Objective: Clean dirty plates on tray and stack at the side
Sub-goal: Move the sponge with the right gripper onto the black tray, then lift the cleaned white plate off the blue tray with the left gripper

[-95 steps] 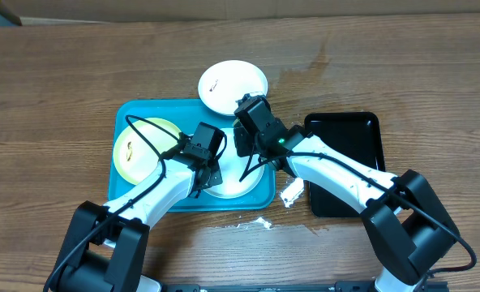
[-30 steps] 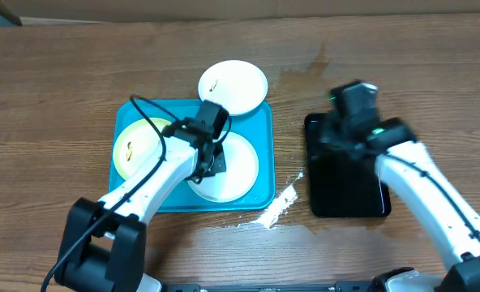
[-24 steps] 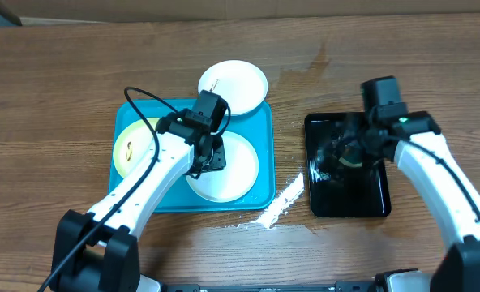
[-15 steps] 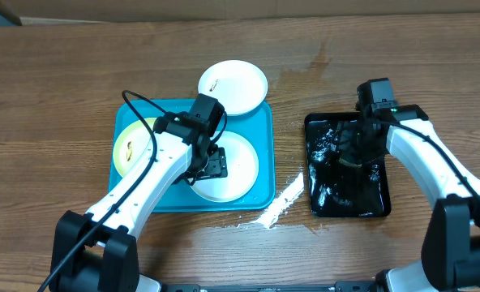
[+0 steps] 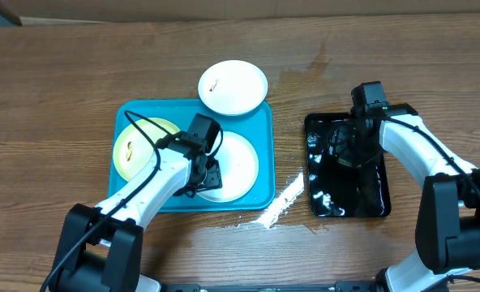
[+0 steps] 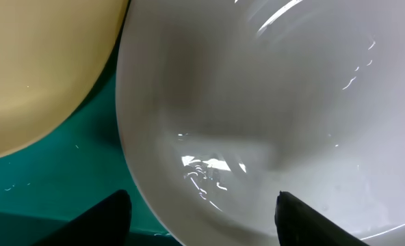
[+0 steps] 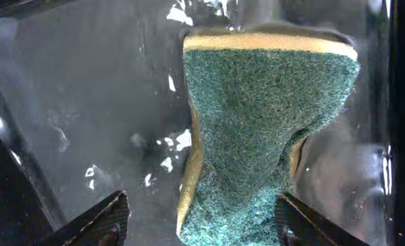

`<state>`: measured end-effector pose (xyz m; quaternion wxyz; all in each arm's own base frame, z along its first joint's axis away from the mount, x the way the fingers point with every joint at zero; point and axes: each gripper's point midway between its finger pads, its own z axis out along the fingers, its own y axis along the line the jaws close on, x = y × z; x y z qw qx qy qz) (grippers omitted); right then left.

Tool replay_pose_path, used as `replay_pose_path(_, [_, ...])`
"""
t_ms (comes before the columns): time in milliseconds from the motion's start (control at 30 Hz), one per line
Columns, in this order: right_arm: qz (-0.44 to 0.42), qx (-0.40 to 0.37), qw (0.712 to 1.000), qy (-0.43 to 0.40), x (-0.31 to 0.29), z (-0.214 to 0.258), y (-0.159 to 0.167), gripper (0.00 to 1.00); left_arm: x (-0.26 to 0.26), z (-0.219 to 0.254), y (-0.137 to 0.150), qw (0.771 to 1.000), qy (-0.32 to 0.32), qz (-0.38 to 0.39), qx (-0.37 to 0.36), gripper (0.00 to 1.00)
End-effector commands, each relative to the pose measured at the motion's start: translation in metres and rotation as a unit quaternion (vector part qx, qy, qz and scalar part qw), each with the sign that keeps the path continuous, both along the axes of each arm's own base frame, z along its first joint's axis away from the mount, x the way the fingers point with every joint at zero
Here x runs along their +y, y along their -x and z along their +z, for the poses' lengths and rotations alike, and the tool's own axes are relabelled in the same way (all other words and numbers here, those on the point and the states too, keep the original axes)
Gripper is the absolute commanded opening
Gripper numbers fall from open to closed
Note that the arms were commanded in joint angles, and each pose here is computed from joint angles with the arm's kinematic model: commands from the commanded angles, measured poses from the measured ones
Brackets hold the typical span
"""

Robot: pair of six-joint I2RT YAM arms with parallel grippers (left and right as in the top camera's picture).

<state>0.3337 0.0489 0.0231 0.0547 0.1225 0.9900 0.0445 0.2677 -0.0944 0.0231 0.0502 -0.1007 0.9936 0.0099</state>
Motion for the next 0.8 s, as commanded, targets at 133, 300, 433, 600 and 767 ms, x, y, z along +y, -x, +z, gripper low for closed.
replay_pose_path(133, [0.007, -0.013, 1.0, -0.002, 0.001, -0.015, 0.001, 0.69, 0.004, -0.005, -0.001, 1.0, -0.003, 0.01, -0.009, 0.69])
replay_pose_path(300, [0.007, -0.015, 1.0, -0.004, 0.002, -0.017, 0.002, 0.7, 0.004, -0.006, -0.001, 1.0, -0.004, 0.01, -0.009, 0.78])
replay_pose_path(433, [0.007, -0.012, 1.0, -0.004, 0.001, -0.018, 0.003, 0.7, 0.005, -0.008, 0.001, 1.0, -0.006, 0.01, -0.008, 0.7])
replay_pose_path(600, [0.007, -0.011, 1.0, -0.004, 0.001, -0.018, 0.003, 0.7, 0.006, -0.013, 0.005, 1.0, -0.007, 0.01, -0.005, 0.54])
replay_pose_path(767, [0.007, -0.011, 1.0, -0.003, 0.001, -0.017, 0.004, 0.72, 0.005, -0.013, 0.001, 1.0, -0.003, 0.009, -0.014, 0.44])
